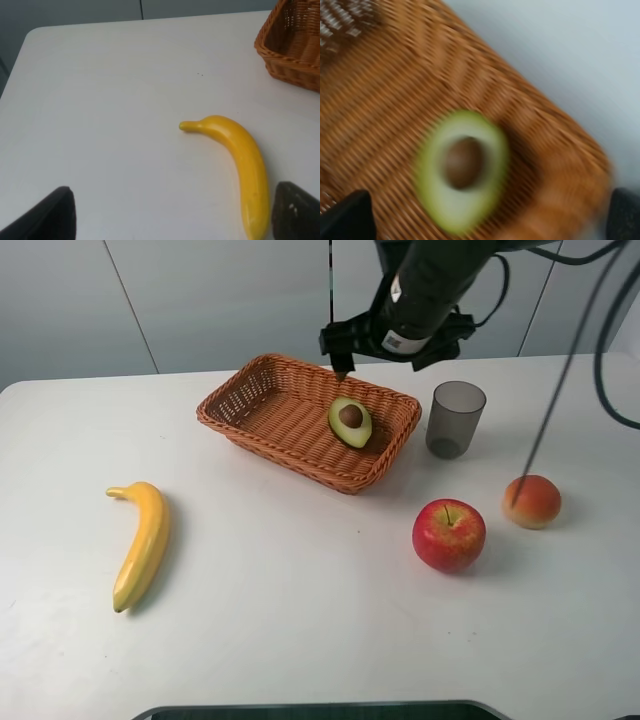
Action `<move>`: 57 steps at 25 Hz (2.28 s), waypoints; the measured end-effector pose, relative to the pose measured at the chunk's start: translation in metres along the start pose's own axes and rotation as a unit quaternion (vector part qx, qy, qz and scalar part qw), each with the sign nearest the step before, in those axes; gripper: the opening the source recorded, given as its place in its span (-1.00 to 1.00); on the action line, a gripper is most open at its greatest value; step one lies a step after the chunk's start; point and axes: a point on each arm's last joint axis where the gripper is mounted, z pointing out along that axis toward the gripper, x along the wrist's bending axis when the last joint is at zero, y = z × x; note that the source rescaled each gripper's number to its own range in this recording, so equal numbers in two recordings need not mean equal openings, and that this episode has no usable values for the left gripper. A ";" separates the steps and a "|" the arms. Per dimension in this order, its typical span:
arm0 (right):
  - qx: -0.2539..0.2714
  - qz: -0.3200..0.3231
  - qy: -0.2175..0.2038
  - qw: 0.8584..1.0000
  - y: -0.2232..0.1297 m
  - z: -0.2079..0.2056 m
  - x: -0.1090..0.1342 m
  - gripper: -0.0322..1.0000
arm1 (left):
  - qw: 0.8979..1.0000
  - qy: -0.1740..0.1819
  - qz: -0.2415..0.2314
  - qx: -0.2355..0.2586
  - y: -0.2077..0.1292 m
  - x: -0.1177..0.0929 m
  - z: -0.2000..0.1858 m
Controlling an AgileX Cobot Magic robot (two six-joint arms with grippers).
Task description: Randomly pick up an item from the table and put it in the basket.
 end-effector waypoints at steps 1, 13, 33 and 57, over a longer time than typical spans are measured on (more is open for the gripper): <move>0.004 0.008 -0.006 1.000 -0.005 -0.008 -0.012 1.00 | 1.000 0.000 0.000 0.000 0.000 0.000 0.000; -0.008 0.119 -0.091 0.989 -0.089 -0.136 -0.143 1.00 | 1.000 0.000 0.000 0.000 0.000 0.000 0.000; -0.233 0.058 -0.054 0.969 -0.252 -0.290 -0.133 1.00 | 1.000 0.000 0.000 0.000 0.000 0.000 0.000; -0.265 0.017 -0.039 0.963 -0.285 -0.249 -0.131 1.00 | 1.000 0.000 0.000 0.000 0.000 0.000 0.000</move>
